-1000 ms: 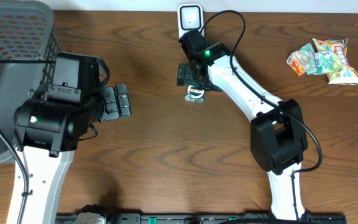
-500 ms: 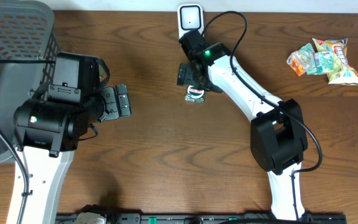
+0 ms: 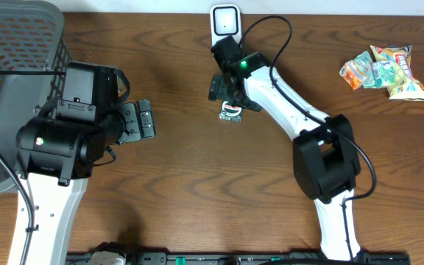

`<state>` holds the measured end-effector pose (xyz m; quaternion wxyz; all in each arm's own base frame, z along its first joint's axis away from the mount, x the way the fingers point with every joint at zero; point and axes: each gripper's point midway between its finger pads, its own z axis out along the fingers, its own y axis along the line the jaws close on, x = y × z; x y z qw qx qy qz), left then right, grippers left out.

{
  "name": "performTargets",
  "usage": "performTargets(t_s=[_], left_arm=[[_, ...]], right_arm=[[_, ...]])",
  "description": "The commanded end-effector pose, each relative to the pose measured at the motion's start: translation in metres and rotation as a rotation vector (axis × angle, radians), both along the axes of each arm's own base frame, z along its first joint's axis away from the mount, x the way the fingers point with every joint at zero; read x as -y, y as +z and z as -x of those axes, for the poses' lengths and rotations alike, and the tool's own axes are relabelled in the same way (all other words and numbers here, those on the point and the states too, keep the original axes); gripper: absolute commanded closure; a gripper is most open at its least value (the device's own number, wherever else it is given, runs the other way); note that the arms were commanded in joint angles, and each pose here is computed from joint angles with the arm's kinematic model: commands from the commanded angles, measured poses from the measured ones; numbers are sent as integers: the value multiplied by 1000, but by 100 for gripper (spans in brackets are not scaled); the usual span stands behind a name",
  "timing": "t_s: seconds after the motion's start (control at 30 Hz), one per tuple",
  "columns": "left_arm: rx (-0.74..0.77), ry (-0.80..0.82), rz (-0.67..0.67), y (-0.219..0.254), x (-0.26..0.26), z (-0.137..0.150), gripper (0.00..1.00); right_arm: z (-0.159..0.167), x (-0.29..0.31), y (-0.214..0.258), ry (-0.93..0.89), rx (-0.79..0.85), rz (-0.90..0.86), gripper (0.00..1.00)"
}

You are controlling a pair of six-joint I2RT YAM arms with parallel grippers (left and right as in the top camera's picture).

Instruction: Scan the item barcode

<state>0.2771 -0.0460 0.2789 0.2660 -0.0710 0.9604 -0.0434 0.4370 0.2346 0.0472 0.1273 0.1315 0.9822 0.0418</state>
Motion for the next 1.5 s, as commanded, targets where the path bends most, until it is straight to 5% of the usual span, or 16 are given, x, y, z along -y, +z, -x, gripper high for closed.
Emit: performTargets(t_s=[0.0, 0.73, 1.17, 1.47], left_arm=[[12, 2, -7, 4, -1, 0, 2], [12, 2, -7, 4, -1, 0, 2], [12, 2, -7, 4, -1, 0, 3], [12, 2, -7, 4, -1, 0, 2]], right_arm=[[6, 0, -26, -7, -44, 29, 1], [20, -2, -50, -11, -134, 20, 9], [22, -4, -55, -8, -149, 11, 31], [22, -3, -55, 12, -148, 15, 34]])
